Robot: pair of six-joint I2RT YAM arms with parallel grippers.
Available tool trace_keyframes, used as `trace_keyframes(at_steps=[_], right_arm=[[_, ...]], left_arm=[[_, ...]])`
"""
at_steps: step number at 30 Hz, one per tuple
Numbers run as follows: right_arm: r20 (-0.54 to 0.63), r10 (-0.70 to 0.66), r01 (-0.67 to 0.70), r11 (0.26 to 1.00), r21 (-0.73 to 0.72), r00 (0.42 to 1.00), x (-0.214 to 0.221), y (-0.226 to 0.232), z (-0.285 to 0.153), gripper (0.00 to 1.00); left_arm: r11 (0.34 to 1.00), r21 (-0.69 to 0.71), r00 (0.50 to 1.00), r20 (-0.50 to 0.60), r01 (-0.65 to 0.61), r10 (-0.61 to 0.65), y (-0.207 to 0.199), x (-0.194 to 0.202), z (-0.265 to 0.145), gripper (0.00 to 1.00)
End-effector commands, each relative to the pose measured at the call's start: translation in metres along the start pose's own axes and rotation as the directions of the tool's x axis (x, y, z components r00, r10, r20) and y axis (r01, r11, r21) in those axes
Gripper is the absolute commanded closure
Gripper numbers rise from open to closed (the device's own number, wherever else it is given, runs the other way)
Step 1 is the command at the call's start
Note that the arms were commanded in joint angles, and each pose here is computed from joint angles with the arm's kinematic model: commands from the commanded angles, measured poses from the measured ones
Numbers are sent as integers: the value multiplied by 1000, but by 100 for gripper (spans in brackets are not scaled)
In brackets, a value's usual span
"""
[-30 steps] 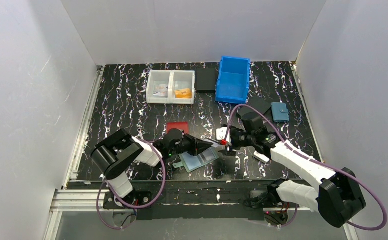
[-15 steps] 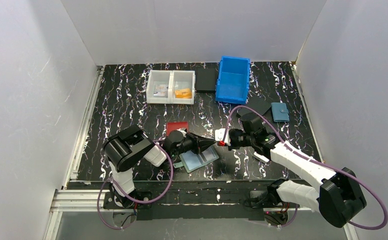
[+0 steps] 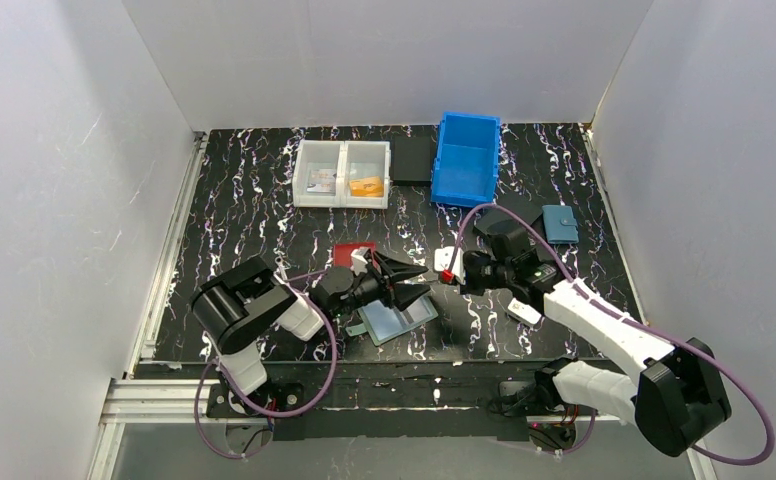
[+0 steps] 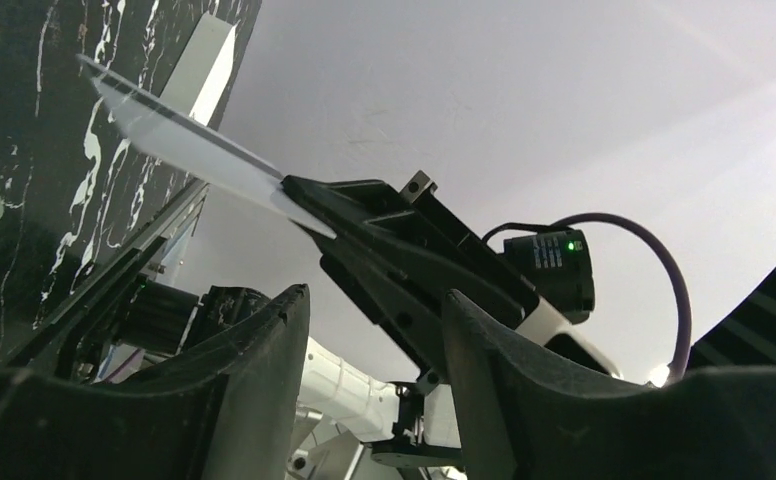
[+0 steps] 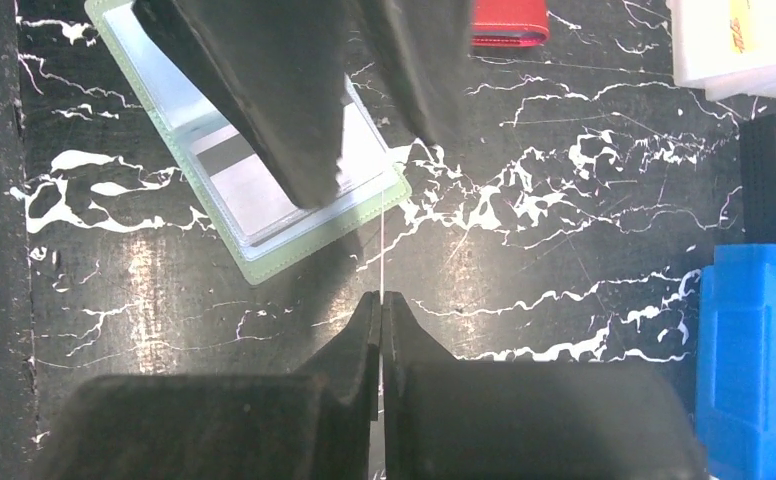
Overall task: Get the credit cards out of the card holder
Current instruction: Remove the credit card from the card holder.
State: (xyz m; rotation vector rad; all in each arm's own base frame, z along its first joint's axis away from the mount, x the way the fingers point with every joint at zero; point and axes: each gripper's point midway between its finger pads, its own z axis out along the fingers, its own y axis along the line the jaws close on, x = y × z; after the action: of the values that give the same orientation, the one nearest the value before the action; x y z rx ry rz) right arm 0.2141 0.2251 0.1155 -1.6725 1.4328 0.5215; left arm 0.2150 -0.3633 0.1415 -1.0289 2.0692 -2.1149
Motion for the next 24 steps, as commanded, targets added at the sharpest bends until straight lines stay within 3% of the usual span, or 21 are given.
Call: trace_keyframes(at_steps=[1, 5, 9, 12, 16, 18, 20, 21, 22, 24], right_arm=[[68, 77, -78, 997, 11, 995, -24, -15, -12, 99], [103, 210, -206, 977, -47, 972, -28, -12, -14, 99], [98, 333, -317, 937, -146, 938, -30, -4, -13, 99], [64, 389, -365, 901, -232, 919, -28, 6, -9, 99], [48, 429, -393, 862, -320, 902, -31, 14, -6, 99], [48, 441, -401, 851, -339, 896, -32, 16, -5, 99], [52, 448, -403, 845, -353, 893, -33, 17, -5, 99], [56, 451, -404, 841, -359, 891, -35, 17, -5, 99], [58, 457, -406, 836, -368, 888, -36, 18, -5, 99], [64, 467, -410, 826, -387, 882, -39, 21, -6, 99]], left_arm=[[991, 71, 993, 24, -118, 116, -19, 3, -19, 50], [973, 64, 975, 42, -221, 218, -18, 3, -40, 53], [904, 51, 905, 32, -424, 423, -23, 10, -61, 53], [744, -43, 744, 3, -667, 668, -25, 14, -76, 54], [341, -282, 379, -92, -897, 921, -33, -1, -120, 50], [192, -297, 231, -104, -935, 967, -46, -1, -141, 43], [123, -299, 148, -60, -946, 987, -60, 0, -156, 24], [107, -289, 122, -34, -951, 992, -65, 2, -162, 10], [93, -264, 98, -8, -960, 995, -70, 7, -166, 3], [63, -190, 58, 30, -980, 998, -73, 18, -168, 2]])
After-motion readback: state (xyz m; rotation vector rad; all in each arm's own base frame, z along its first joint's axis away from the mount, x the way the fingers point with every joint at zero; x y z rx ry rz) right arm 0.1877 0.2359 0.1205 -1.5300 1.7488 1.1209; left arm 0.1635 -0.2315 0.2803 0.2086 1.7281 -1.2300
